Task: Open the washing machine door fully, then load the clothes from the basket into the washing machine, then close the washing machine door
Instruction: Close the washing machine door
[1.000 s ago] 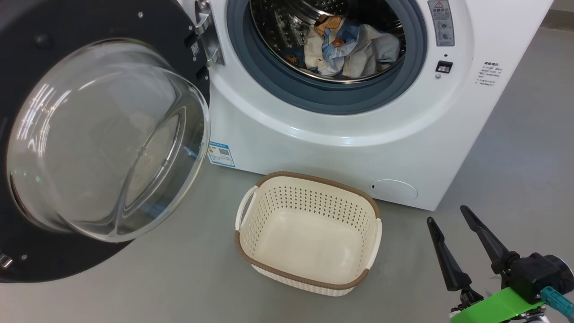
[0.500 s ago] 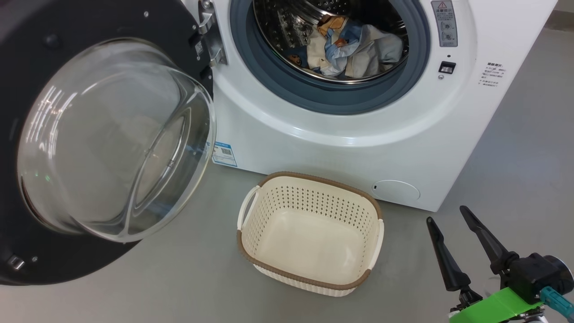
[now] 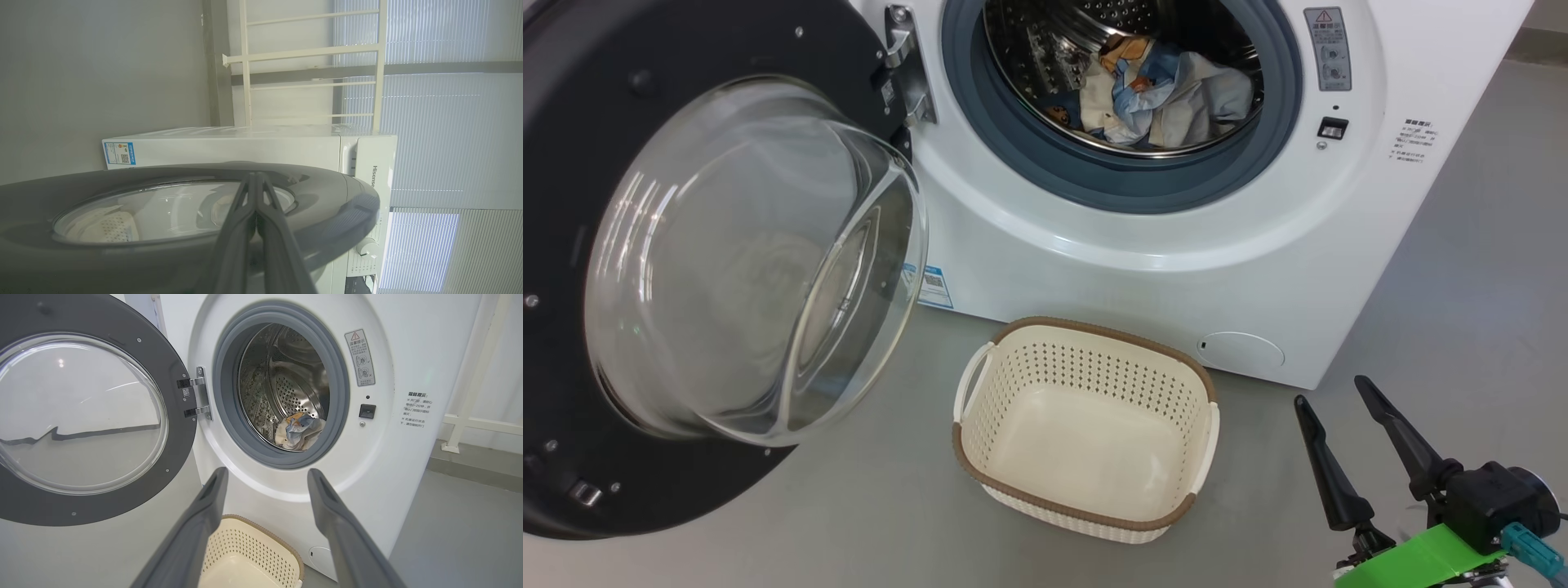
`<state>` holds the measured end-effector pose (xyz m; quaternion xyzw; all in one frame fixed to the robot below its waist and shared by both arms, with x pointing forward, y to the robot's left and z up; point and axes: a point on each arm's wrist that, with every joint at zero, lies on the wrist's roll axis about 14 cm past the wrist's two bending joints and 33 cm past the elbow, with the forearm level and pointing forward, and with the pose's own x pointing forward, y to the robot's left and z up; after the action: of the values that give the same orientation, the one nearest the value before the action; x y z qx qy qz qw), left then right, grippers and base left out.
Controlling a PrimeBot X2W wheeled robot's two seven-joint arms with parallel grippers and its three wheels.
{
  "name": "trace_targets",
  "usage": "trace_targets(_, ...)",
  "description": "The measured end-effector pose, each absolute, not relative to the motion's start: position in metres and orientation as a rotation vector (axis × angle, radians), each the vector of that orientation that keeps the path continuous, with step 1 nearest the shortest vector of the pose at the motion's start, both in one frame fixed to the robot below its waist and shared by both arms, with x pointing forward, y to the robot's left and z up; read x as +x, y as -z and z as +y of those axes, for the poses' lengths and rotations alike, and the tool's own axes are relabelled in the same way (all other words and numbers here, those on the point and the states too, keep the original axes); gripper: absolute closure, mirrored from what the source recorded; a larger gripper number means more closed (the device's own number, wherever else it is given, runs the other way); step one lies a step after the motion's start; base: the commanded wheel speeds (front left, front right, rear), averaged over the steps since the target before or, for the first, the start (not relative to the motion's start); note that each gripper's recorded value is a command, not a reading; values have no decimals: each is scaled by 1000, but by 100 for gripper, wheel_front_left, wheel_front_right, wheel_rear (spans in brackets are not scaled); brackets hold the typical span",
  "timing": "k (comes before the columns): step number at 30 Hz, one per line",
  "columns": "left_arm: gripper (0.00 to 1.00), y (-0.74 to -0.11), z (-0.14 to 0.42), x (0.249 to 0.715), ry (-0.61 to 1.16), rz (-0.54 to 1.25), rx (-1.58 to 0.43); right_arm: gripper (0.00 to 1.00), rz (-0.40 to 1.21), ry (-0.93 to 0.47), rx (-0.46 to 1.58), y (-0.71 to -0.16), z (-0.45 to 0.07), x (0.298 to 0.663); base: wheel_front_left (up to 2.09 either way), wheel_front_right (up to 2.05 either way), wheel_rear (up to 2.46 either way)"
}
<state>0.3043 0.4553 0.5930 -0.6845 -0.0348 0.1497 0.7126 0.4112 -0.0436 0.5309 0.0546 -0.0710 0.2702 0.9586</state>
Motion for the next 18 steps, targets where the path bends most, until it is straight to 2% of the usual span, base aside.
trace_targets(18,100,-599,420,303,-211,7,-1538,0,-151,-550,115,-534,-41,410,0,0,0)
